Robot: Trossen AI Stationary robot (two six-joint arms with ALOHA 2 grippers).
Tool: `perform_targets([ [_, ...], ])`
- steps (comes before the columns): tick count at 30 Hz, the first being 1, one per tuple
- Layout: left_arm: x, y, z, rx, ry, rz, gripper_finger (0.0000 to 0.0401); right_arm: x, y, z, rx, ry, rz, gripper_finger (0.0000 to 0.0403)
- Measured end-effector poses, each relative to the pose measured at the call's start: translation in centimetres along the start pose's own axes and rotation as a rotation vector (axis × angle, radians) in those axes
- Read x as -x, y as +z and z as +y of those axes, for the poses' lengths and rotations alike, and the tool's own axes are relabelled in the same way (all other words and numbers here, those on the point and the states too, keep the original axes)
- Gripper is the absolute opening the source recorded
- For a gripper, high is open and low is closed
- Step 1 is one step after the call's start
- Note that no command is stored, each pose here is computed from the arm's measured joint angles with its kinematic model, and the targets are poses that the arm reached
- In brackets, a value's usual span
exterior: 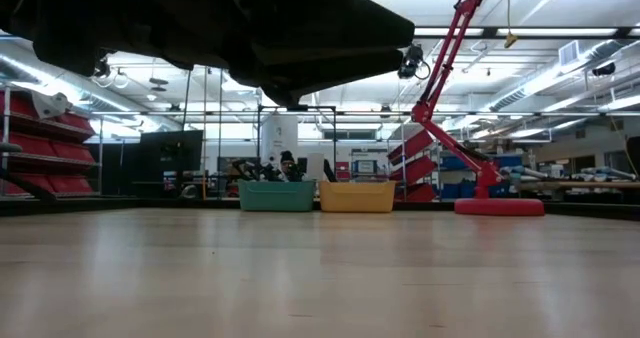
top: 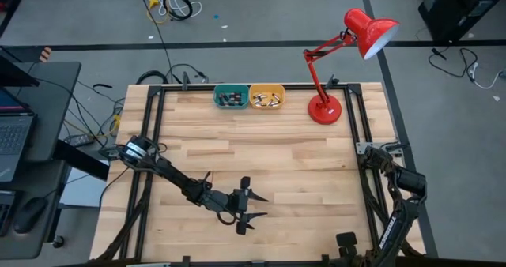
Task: Sort batteries
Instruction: Put the black battery into the blue bin
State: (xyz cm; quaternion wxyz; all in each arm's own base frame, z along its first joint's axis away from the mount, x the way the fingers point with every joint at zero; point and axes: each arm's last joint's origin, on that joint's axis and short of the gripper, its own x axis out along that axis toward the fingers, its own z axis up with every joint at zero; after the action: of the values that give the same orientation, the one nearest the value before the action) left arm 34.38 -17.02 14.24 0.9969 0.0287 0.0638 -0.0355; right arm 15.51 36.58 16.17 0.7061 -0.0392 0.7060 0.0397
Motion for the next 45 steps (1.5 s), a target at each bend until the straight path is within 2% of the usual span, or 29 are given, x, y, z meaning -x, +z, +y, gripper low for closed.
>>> perform_targets([
  [8,0.1,-0.1,-0.1,0.027,-0.002,0.008,0.0208,-1.0,-0.2,-0.3,0.012,-0.003,0.002,0.0166],
  [12,0.1,-0.1,-0.1,0.047,-0.001,0.009,0.0208,-1.8,-0.2,-0.4,0.002,0.016,-0.006,0.0152],
  [17,0.1,-0.1,-0.1,0.052,-0.001,0.011,0.0208,-2.3,-0.4,-0.7,-0.020,0.030,0.002,0.0110],
  [23,0.1,-0.2,-0.1,0.050,-0.001,0.019,0.0208,-2.0,-0.1,-1.1,-0.032,0.004,-0.008,0.0029],
  [25,0.1,-0.2,-0.1,0.050,0.005,0.018,0.0208,-1.9,0.1,-1.2,-0.035,-0.009,-0.040,0.0023],
  [29,0.1,-0.2,-0.1,0.057,0.036,0.015,0.0208,-1.6,0.6,-1.8,-0.054,-0.074,-0.141,0.0028],
  [35,0.2,0.2,-0.2,0.083,0.030,-0.020,0.0208,0.1,1.8,-3.6,-0.150,-0.262,-0.433,0.0031],
  [40,0.2,0.9,-0.2,0.088,0.027,-0.090,0.0208,2.0,2.9,-5.4,-0.253,-0.383,-0.667,0.0030],
  [45,0.3,1.7,-0.3,0.058,0.000,-0.167,0.0208,2.6,5.1,-7.5,-0.395,-0.483,-0.866,0.0033],
])
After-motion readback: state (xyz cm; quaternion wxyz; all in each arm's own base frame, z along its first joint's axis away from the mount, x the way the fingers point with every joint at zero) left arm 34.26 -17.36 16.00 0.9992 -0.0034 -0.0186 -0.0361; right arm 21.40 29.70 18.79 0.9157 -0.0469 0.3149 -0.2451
